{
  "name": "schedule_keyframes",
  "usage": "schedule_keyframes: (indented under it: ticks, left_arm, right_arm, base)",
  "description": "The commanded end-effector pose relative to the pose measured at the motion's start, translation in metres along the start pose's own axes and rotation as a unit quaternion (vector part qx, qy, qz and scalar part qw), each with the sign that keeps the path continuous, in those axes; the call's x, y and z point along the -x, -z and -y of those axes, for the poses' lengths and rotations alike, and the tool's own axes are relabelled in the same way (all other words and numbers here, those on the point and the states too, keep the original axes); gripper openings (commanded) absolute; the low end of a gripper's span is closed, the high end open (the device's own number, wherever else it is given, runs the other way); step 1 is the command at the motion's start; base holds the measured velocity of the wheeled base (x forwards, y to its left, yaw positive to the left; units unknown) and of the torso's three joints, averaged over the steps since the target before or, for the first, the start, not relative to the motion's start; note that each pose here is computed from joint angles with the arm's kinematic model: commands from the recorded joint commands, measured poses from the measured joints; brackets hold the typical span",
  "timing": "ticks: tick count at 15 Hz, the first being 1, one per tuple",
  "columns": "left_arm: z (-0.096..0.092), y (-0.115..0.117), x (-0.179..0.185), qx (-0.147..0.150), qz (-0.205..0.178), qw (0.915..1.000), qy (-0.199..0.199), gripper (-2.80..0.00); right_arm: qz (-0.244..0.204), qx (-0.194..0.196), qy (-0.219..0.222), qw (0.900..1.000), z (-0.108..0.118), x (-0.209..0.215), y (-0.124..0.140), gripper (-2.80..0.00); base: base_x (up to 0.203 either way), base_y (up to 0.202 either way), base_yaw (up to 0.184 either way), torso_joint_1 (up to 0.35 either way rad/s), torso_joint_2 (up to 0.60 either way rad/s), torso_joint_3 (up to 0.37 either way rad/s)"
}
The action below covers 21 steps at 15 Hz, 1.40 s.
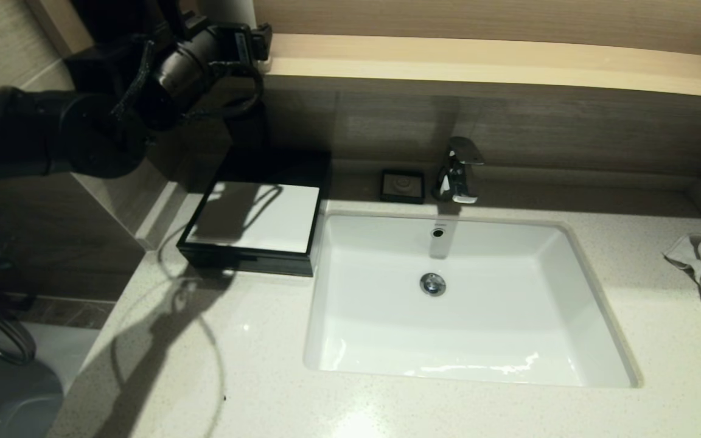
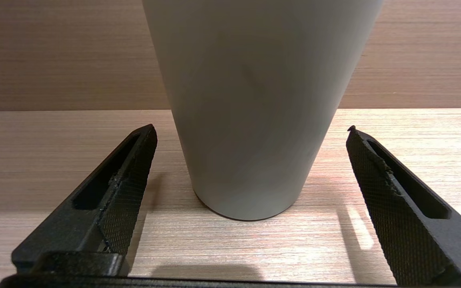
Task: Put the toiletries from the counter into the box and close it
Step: Pick up the cup
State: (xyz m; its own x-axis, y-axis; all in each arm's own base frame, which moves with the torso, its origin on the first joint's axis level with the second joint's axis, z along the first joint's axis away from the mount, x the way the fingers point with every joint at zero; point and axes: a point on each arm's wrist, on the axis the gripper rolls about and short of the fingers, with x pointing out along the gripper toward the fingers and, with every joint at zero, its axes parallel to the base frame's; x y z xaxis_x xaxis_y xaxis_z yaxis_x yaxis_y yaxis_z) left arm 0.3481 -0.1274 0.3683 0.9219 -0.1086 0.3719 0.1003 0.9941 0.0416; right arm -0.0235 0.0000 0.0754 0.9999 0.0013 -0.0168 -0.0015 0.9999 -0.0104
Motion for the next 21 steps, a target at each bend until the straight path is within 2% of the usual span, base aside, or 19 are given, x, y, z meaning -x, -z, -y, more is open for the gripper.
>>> schedule_keyframes:
  ticks: [1,7,8,15,21]
  left_arm:
    - [0.001,0.003,-0.001,-0.001,-0.002,1.0000,-0.006,0.00]
    - [0.000,0.002,-0.001,-0.001,-0.002,1.0000,-0.009,0.00]
    - [0.000,0.002,-0.002,-0.001,-0.002,0.9999,-0.011,-2.80]
    - [0.000,0.002,-0.002,-0.001,-0.002,0.9999,-0.010,-2.80]
    - [-0.004,-0.015,0.003,0.004,0.013,0.9998,-0.013,-2.80]
  right_arm:
    - [0.000,0.000,0.000,1.000,0.000,0.000,0.000,-2.80]
    - [0.000,0.000,0.000,1.000,0.000,0.000,0.000,-2.80]
    - [0.000,0.000,0.000,1.000,0.000,0.000,0.000,-2.80]
    - [0.000,0.000,0.000,1.000,0.000,0.000,0.000,-2.80]
    - [0.000,0.000,0.000,1.000,0.000,0.000,0.000,-2.80]
  base:
    - [0.000,0.000,0.000,0.000,0.00,0.000]
    - [0.000,0.000,0.000,0.000,0.00,0.000]
    - [0.000,0.000,0.000,0.000,0.00,0.000]
    - [0.000,0.000,0.000,0.000,0.00,0.000]
    - [0.000,0.000,0.000,0.000,0.00,0.000]
